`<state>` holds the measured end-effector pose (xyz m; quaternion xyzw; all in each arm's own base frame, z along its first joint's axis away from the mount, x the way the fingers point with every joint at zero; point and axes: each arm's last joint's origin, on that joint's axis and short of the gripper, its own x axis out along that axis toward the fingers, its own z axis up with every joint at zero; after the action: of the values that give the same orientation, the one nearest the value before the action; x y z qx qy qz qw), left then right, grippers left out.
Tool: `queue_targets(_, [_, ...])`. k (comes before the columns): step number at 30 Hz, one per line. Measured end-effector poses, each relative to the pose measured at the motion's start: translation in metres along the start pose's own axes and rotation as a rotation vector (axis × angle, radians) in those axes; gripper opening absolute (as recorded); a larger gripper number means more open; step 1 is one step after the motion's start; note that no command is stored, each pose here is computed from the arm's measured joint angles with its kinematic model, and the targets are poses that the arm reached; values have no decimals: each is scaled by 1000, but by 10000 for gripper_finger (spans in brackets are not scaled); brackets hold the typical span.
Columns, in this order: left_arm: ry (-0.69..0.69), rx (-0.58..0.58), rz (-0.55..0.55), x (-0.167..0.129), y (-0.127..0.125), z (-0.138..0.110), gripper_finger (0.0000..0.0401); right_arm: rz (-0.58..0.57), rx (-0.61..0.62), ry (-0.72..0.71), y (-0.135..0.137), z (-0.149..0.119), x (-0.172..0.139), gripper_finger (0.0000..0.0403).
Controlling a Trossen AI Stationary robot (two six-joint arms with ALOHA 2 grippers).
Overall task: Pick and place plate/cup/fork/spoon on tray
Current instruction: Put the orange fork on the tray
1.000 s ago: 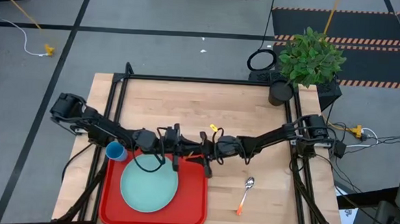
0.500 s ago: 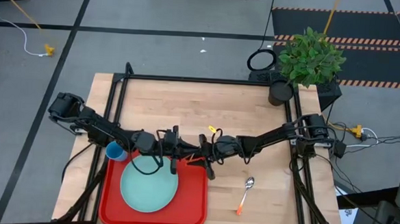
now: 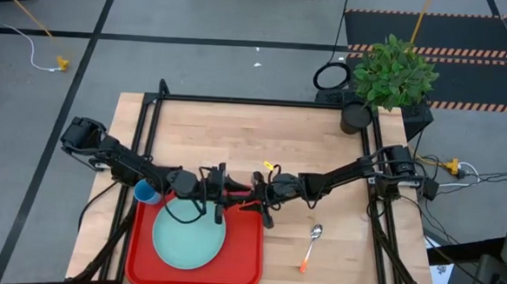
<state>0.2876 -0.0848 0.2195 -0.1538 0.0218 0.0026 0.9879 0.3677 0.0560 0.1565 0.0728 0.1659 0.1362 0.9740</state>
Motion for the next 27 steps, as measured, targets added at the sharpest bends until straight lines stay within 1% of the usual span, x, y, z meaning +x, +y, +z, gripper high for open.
queue_targets(3, [6,1,-4,0,0,0,161,-2,2,12,0,-1,0,54])
queue_targets(6, [35,9,-43,-4,-1,3,176,-3,3,22,0,-2,0,54])
queue_targets(9, [79,14,-44,-10,-1,7,181,1,5,33,0,-3,0,54])
queue_targets(14, [115,52,-50,-25,-1,21,182,71,8,54,2,-5,0,54])
queue_targets(18, [90,130,-46,-36,2,36,182,100,9,60,3,-5,0,54])
queue_targets(21, [71,216,-29,-41,8,45,182,134,10,64,3,-5,0,54])
queue_targets(24, [77,335,-37,-40,11,45,182,176,7,69,5,-5,-1,54])
queue_targets(27, [88,397,-49,-38,12,43,192,229,28,81,6,-5,-1,54])
